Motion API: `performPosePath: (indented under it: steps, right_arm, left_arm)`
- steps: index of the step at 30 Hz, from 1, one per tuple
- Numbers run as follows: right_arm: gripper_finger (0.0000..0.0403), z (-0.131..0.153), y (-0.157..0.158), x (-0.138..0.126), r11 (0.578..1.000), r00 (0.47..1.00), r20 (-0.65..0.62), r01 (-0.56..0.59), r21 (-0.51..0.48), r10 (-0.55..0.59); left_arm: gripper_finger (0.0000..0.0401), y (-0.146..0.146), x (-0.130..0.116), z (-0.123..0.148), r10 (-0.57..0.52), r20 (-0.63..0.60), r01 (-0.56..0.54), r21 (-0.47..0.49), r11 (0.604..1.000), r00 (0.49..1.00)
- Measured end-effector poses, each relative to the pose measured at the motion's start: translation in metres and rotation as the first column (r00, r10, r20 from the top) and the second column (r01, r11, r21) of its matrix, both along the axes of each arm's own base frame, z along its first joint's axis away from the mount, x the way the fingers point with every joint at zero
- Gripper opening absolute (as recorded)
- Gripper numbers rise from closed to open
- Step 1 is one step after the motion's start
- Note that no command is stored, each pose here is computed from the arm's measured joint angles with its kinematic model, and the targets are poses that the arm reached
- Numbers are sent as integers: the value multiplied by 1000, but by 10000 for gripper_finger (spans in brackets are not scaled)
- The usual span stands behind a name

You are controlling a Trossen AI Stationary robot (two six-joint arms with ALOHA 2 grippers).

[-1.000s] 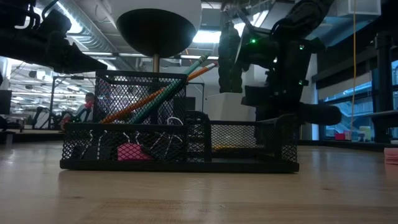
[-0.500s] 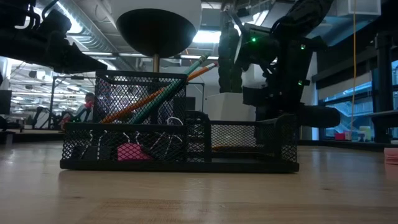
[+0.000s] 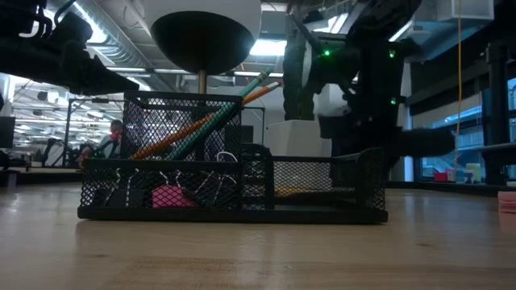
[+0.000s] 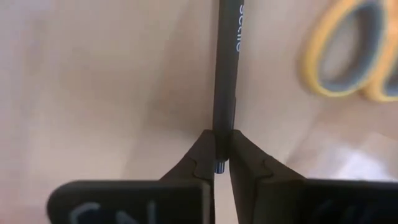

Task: Pick and place office supplies into organizer
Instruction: Put the black pen into the desk organizer

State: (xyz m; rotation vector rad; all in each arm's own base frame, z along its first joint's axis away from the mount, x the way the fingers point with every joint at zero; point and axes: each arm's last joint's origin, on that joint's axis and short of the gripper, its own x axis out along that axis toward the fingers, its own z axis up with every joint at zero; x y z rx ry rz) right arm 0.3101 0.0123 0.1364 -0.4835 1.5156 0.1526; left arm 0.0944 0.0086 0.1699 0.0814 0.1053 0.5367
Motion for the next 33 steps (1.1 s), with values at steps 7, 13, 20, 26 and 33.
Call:
performPosePath:
  steps: [7,13,20,26,33]
  right_arm:
    - [26,11,4,2,996,998,-38,48,79,-45]
    - [25,28,8,3,993,992,-92,95,64,-89]
    - [25,56,20,1,983,978,-142,139,-120,-155]
    - [27,91,36,3,953,977,-85,168,-252,-194]
    - [25,134,64,10,917,988,98,149,-370,-121]
  left_arm:
    - [4,0,0,0,0,0,0,0,1000,1000]
    - [4,0,0,0,0,0,0,0,1000,1000]
    - [4,0,0,0,0,0,0,0,1000,1000]
    - [4,0,0,0,0,0,0,0,1000,1000]
    - [4,0,0,0,0,0,0,0,1000,1000]
